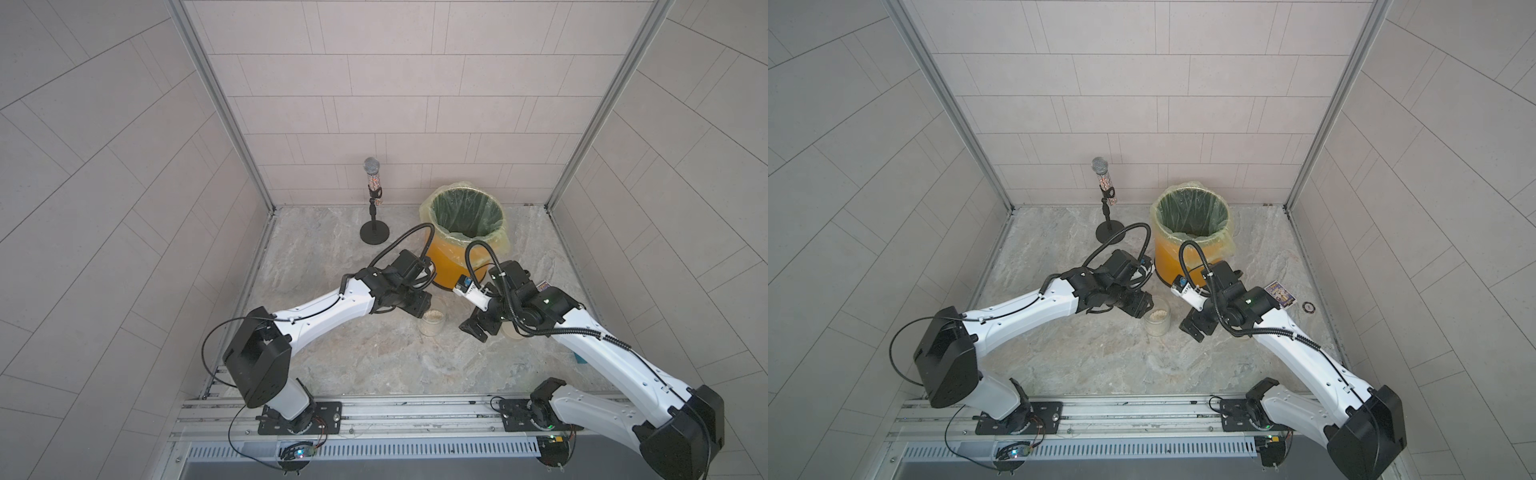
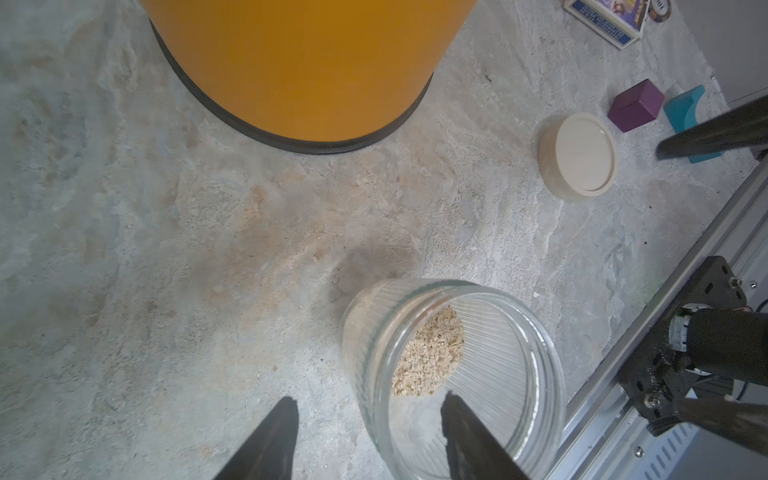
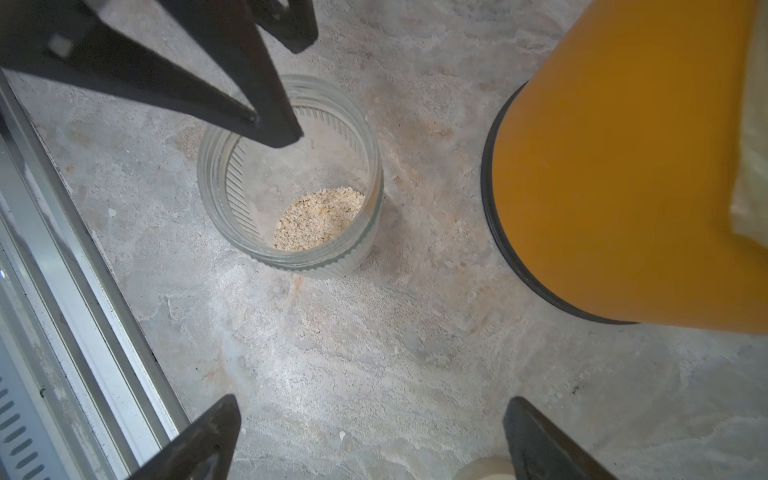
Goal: Empty expired oatmeal from jars
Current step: Pick up the jar from the center of the board, then pour the expired oatmeal into the trash bin.
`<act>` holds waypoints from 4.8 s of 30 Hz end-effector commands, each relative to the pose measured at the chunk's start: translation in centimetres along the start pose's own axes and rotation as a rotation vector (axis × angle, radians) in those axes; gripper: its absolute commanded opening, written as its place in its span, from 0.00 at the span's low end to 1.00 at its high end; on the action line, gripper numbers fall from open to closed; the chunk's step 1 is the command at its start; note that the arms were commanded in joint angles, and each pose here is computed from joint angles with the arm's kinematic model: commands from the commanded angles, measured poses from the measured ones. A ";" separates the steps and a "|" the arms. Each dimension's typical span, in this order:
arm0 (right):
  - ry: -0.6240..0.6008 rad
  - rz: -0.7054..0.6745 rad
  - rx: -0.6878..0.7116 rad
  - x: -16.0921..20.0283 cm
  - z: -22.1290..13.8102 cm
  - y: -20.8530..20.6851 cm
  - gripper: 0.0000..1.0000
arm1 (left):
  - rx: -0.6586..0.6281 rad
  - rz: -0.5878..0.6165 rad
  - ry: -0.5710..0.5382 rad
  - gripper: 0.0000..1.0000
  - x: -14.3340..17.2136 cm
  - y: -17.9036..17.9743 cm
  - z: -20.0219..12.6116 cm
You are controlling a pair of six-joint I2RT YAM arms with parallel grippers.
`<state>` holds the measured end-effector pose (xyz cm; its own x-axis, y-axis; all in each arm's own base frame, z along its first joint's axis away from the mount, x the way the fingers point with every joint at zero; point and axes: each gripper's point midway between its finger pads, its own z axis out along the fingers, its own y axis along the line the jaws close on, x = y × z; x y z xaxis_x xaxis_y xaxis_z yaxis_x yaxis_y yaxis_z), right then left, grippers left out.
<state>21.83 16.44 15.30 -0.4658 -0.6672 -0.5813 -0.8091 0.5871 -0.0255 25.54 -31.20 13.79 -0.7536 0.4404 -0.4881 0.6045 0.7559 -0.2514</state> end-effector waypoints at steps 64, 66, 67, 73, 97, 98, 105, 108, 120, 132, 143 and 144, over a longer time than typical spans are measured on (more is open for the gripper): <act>-0.324 -0.381 0.006 -6.3 2.4 0.0 0.89 | 0.370 -0.108 -0.314 0.00 -7.7 -3.7 -4.8; -0.326 -0.382 0.002 -6.3 2.2 0.1 0.90 | 0.379 -0.108 -0.322 0.00 -7.8 -3.6 -4.9; -0.325 -0.387 -0.006 -6.3 2.1 0.3 0.90 | 0.382 -0.106 -0.325 0.00 -7.8 -3.7 -4.9; -0.315 -0.385 -0.012 -6.2 1.7 0.4 0.88 | 0.376 -0.116 -0.328 0.00 -7.6 -3.1 -4.9; -0.247 -0.380 -0.021 -5.6 1.0 0.1 0.00 | 0.433 -0.147 -0.357 0.02 -8.9 -3.4 -6.1; -0.244 -0.374 -0.012 -5.9 0.6 -0.1 0.00 | 0.436 -0.149 -0.344 0.13 -8.8 -3.5 -5.9; -0.258 -0.368 0.016 -7.5 -2.8 -0.2 0.00 | 0.441 -0.120 -0.387 0.83 -9.5 -3.9 -7.9; -0.282 -0.357 0.048 -8.2 -4.4 -0.3 0.00 | 0.412 -0.105 -0.429 0.93 -10.3 -3.9 -9.9; -0.293 -0.409 0.252 -11.6 -12.1 -3.0 0.00 | 0.243 -0.103 -0.623 1.00 -13.8 -1.3 -17.0; -0.163 -0.598 0.485 -15.4 -16.0 -10.6 0.00 | 0.177 -0.151 -0.677 1.00 -14.2 1.1 -17.9; 0.123 -0.835 0.607 -17.6 -16.7 -18.7 0.00 | 0.150 -0.169 -0.684 1.00 -12.3 2.4 -17.3; 0.172 -0.880 0.595 -17.2 -16.2 -19.1 0.00 | 0.151 -0.174 -0.682 1.00 -12.1 2.6 -17.2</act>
<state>39.31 10.49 36.88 0.0547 -0.9755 -0.2129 -0.6555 0.1258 -0.7447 31.65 -26.90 32.56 -0.5730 -0.0858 -0.8150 0.5548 0.6914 -0.4629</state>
